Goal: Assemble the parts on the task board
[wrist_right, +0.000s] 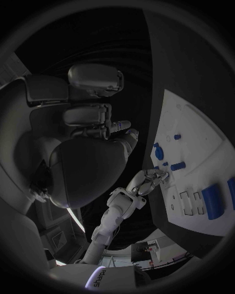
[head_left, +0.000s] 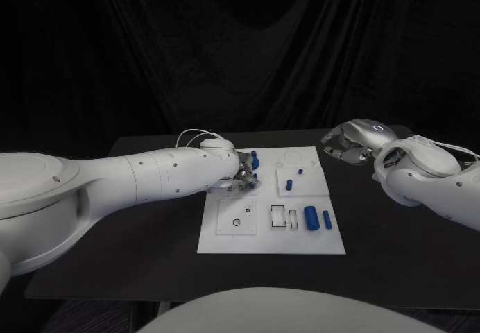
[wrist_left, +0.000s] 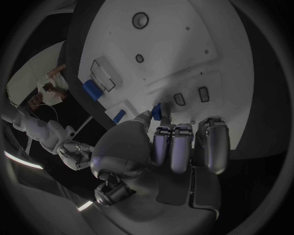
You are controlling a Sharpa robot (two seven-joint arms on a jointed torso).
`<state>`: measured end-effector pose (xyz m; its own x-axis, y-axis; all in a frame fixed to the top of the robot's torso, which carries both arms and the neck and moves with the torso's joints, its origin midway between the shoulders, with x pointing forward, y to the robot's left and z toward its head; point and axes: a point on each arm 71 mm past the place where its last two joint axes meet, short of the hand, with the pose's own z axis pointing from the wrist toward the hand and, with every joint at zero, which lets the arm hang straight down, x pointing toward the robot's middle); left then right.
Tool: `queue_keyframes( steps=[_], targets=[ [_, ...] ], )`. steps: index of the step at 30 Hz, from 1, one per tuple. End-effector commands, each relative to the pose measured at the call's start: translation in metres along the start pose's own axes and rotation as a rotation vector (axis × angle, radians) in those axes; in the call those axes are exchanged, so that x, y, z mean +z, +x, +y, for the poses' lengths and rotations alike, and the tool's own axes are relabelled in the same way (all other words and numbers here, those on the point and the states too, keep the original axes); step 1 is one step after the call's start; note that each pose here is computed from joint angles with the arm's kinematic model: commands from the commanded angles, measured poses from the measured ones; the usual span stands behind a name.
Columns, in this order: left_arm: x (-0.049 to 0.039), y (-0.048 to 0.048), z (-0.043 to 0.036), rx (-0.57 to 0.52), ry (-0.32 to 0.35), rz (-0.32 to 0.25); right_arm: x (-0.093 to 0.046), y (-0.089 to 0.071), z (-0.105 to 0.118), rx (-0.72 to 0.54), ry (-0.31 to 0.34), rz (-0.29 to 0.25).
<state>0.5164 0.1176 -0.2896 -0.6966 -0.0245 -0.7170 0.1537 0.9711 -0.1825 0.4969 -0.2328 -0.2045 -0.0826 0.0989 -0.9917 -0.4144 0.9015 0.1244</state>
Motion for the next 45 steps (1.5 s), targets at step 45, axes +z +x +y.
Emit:
queue_keyframes(
  steps=[45],
  targets=[
    [-0.0221,0.0021,0.0417,-0.098,0.021,-0.134,-0.007,0.007,-0.013,-0.005,0.047,0.025]
  ],
)
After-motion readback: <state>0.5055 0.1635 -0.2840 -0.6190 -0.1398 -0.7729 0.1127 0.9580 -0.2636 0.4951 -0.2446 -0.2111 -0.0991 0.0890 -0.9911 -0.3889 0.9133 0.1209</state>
